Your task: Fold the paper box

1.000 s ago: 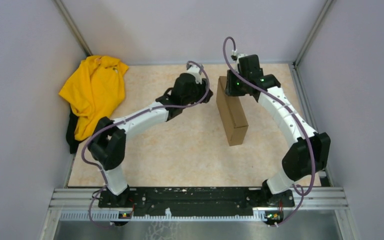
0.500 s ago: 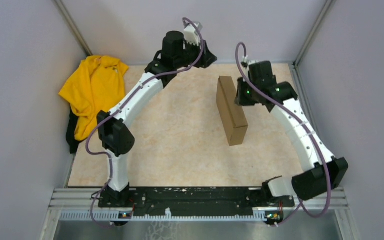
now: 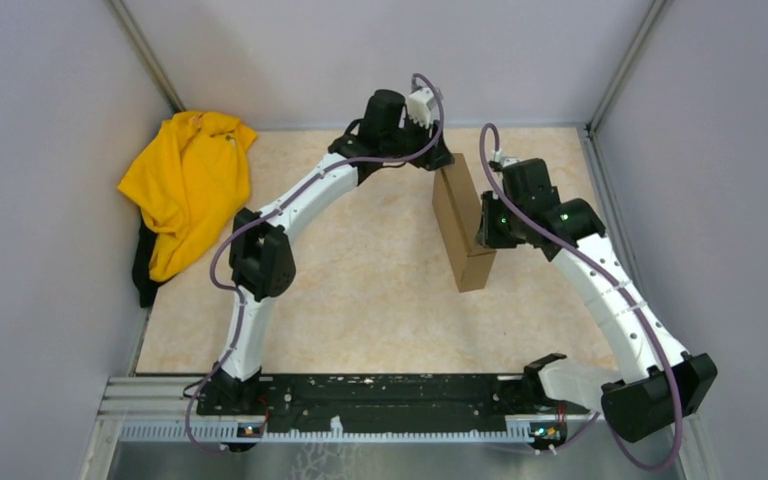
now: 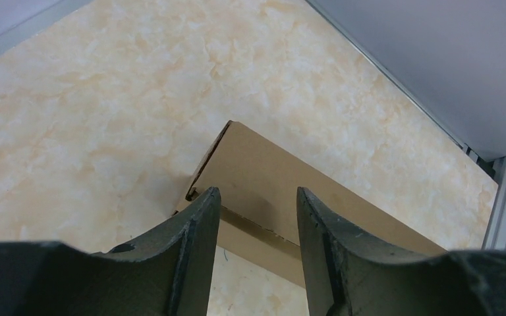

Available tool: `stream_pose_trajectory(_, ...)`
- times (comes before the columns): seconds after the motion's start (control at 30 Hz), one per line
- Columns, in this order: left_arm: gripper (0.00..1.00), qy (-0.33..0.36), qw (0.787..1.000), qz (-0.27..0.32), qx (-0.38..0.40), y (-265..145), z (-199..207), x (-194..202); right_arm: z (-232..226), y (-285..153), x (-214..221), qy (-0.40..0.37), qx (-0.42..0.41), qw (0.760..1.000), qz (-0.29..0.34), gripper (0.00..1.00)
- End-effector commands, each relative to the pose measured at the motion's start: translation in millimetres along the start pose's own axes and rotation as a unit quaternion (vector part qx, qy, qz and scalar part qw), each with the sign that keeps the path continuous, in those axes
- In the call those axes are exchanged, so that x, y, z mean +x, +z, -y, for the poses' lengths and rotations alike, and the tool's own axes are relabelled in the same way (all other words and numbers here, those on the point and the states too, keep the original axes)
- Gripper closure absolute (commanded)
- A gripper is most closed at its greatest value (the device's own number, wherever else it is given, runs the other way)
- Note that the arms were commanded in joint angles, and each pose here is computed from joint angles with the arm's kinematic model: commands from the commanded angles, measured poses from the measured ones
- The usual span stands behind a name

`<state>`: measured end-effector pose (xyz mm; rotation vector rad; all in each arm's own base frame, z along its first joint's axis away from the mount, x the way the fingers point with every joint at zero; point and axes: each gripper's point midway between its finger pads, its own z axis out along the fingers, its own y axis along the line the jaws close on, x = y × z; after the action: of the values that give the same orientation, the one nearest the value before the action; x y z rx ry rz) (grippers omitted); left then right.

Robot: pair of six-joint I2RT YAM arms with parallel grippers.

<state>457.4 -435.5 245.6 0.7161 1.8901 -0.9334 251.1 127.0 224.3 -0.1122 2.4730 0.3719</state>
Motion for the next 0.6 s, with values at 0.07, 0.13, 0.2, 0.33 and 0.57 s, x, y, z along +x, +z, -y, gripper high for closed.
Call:
stream_pose_trajectory(0.07, 0.47, 0.017, 1.0, 0.013, 0.011, 14.5, -3.1, -2.1, 0.8, 7.4, 6.5, -0.004, -0.001, 1.0, 0.001, 0.86)
stream_pose_trajectory(0.13, 0.48, 0.012, 1.0, 0.006, 0.003, 20.3, -10.2, 6.6, 2.5, 13.0, 12.9, -0.002, -0.001, 1.0, -0.005, 0.86)
stream_pose_trajectory(0.2, 0.48, 0.009, 1.0, -0.003, -0.001, 24.9, -15.4, 15.5, 4.6, 19.2, 21.7, 0.001, 0.0, 1.0, -0.015, 0.86)
stream_pose_trajectory(0.33, 0.49, 0.004, 1.0, -0.023, -0.012, 27.7, -21.8, 32.9, 10.2, 30.0, 38.8, 0.008, 0.005, 0.999, -0.032, 0.86)
stream_pose_trajectory(0.57, 0.49, -0.012, 0.998, -0.052, -0.037, 19.4, -34.1, 77.6, 16.6, 42.4, 60.7, 0.02, 0.012, 0.998, -0.055, 0.86)
